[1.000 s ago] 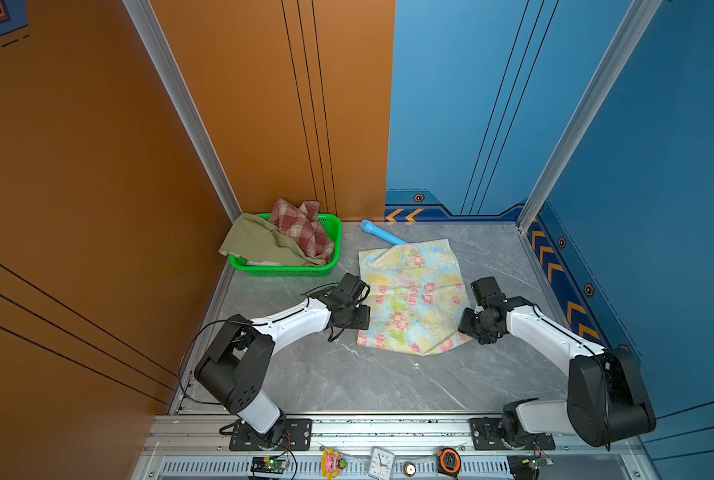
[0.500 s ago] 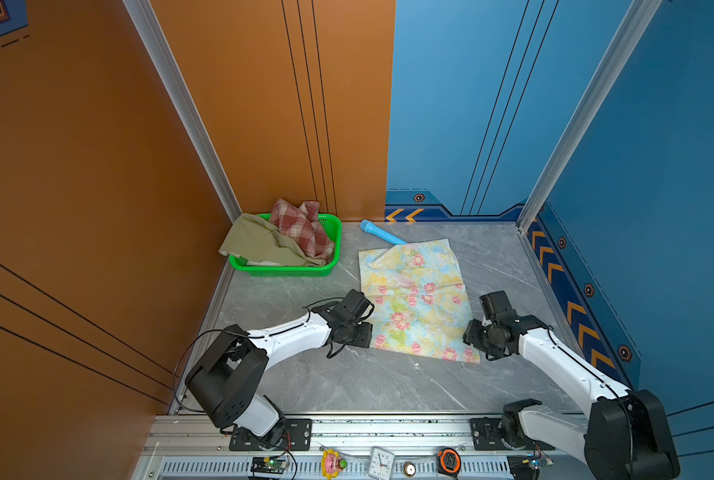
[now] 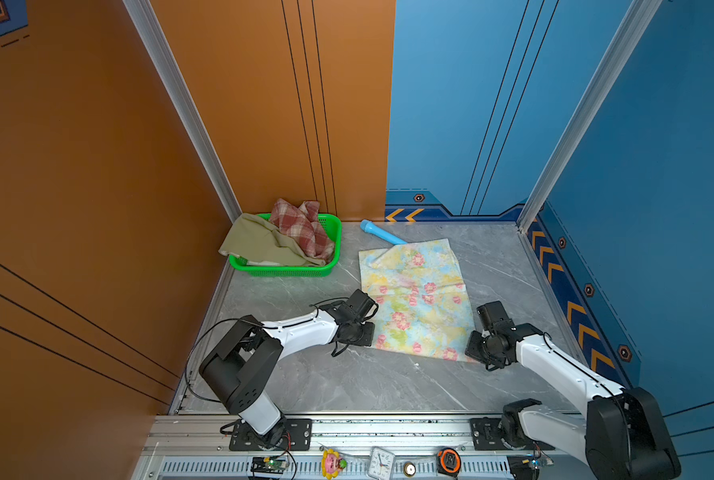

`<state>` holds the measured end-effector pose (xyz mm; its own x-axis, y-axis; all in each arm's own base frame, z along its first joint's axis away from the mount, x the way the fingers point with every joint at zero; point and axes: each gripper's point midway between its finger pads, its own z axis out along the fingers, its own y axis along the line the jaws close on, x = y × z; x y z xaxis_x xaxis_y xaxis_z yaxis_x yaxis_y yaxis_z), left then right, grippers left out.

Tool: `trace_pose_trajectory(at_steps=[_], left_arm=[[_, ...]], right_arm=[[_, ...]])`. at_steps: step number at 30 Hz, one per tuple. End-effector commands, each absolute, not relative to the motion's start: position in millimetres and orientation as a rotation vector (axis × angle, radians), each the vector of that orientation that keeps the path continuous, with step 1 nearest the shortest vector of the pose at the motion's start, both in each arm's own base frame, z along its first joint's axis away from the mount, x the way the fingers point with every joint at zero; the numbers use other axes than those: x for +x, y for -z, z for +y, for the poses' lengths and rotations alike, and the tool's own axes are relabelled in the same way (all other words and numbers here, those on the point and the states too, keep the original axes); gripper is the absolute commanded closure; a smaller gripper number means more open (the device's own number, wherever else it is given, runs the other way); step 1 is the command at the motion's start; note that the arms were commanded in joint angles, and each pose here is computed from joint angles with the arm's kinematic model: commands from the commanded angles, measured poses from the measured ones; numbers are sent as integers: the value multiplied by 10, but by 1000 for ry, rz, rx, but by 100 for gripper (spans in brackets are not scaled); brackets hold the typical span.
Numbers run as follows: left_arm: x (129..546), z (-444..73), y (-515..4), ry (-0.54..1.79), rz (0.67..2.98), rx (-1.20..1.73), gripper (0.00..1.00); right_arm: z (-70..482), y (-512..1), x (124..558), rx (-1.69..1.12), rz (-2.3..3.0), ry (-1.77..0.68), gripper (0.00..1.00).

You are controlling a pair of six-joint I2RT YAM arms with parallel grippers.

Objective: Fold and stack the skirts

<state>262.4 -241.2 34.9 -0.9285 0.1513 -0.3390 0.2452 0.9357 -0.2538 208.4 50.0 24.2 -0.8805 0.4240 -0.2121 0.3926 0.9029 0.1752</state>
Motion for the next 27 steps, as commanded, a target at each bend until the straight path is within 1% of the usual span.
trace_pose_trajectory(at_steps=[1,8,9,11,12,13,15,18,27], left_arm=[[2691,-2487,-622,451,2725,329,100],[2922,-2551,-849,511,2688,299,100],[2958,-2563,-858,512,2689,294,100],[3051,-2614,-911,523,2678,286,100],[3082,-2629,-908,526,2681,280,100],[3102,-2637,-887,527,2691,276,100],[3151,-2670,-869,536,2700,267,100],[3204,-2708,-853,547,2707,255,100],[3374,-2664,-732,541,2738,200,100]], right_arm=[[432,-262,2122,619,2795,-140,100],[352,-344,2323,614,2800,-144,100],[349,-363,2351,614,2802,-152,99],[355,-395,2369,614,2802,-159,81],[356,-404,2354,618,2804,-161,68],[352,-407,2330,623,2807,-160,60],[328,-393,2246,643,2814,-146,53],[309,-343,2127,679,2819,-141,51],[378,-246,1934,724,2849,-147,52]])
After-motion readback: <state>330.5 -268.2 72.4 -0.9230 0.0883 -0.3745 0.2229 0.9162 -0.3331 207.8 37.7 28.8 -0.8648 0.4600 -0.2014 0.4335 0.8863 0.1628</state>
